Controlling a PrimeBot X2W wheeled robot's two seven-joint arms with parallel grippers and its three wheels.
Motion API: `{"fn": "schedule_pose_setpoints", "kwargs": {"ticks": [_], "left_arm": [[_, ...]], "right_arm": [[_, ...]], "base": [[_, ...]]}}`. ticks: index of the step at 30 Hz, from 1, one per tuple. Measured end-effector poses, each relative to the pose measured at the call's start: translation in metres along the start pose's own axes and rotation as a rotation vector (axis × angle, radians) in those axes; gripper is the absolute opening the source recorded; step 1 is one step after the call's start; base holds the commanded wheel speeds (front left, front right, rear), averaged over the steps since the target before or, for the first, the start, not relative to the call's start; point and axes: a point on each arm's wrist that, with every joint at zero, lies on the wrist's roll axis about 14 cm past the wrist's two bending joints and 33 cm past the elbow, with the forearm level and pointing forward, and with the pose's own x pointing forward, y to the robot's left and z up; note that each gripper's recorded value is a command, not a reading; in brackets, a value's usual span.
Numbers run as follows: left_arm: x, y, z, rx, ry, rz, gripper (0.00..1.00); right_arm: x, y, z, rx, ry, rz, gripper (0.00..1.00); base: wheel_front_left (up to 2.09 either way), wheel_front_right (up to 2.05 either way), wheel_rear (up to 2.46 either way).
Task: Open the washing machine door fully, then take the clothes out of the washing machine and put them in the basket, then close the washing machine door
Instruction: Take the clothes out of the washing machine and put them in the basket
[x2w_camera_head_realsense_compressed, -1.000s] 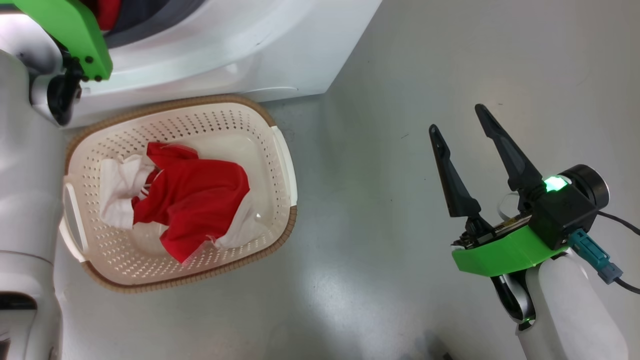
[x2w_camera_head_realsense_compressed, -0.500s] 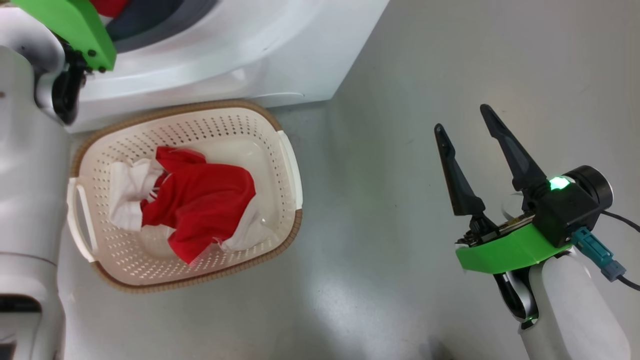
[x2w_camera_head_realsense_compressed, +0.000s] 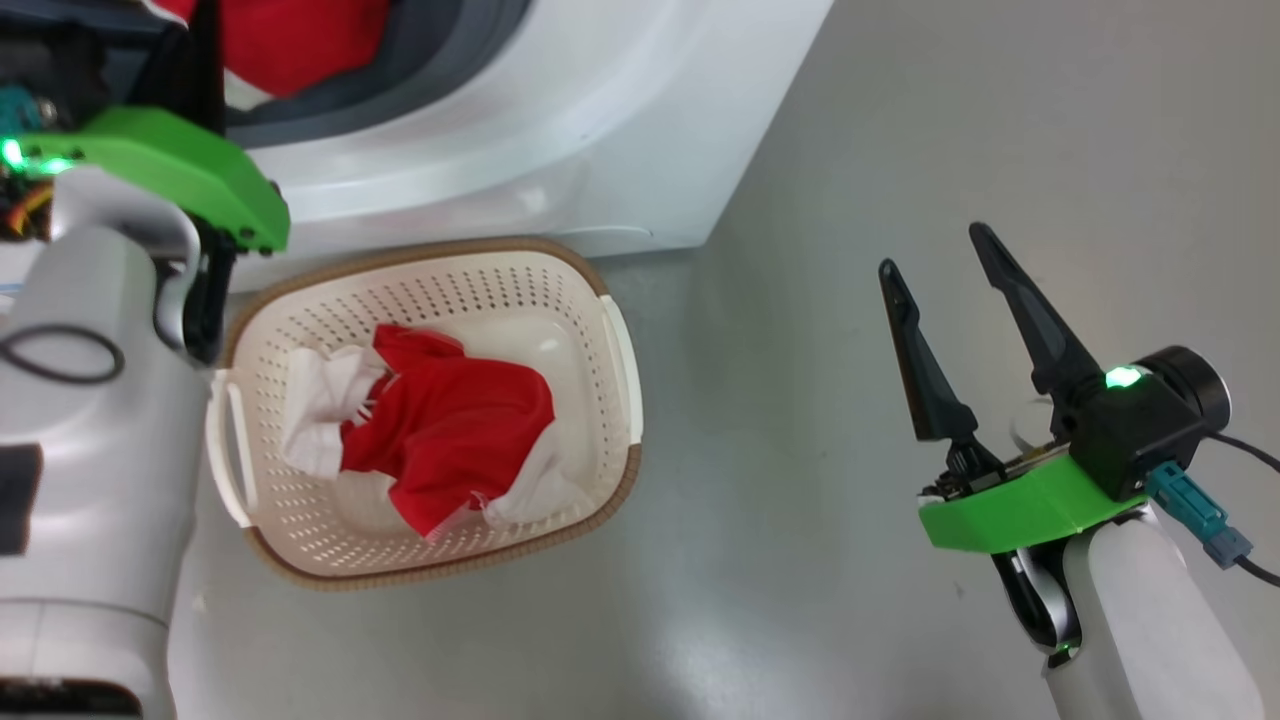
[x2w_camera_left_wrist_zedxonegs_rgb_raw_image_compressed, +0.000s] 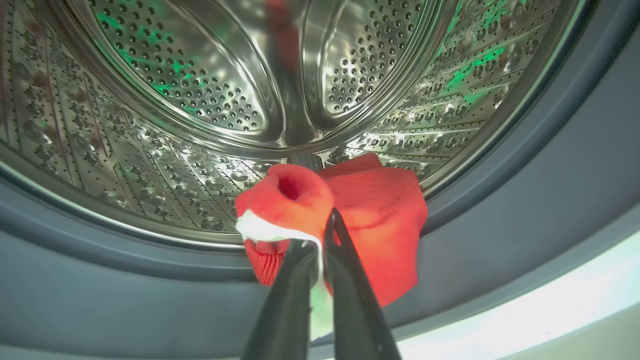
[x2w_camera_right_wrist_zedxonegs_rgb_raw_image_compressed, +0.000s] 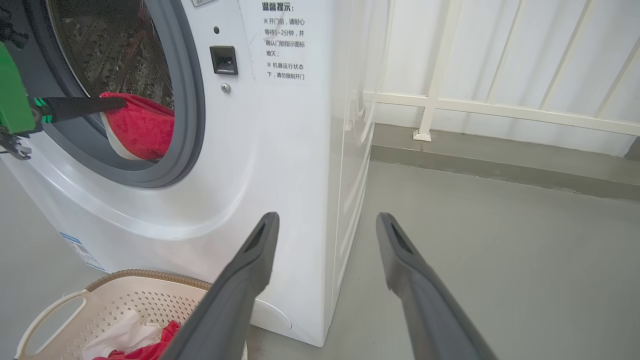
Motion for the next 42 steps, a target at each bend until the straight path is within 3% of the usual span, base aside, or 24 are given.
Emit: {"fn": "schedule_pose_setpoints", "kwargs": {"ticks": [21,42], "left_arm": [[-0.091,-0.007,0.043,-0.057,-0.217,0.042,0.00],[-0.186,-0.031,0.050,-0.088,-0.284,0.064,0.00]], "right_arm": [[-0.019,0.012,0.036,0.004,-0.074,0.016,1.00],[-0.050,0.021,0.065,0.000,-0.131,0.023,1.00]], "base": [[0.00,0.00,0.00],[0.00,0.00,0.00]]}}
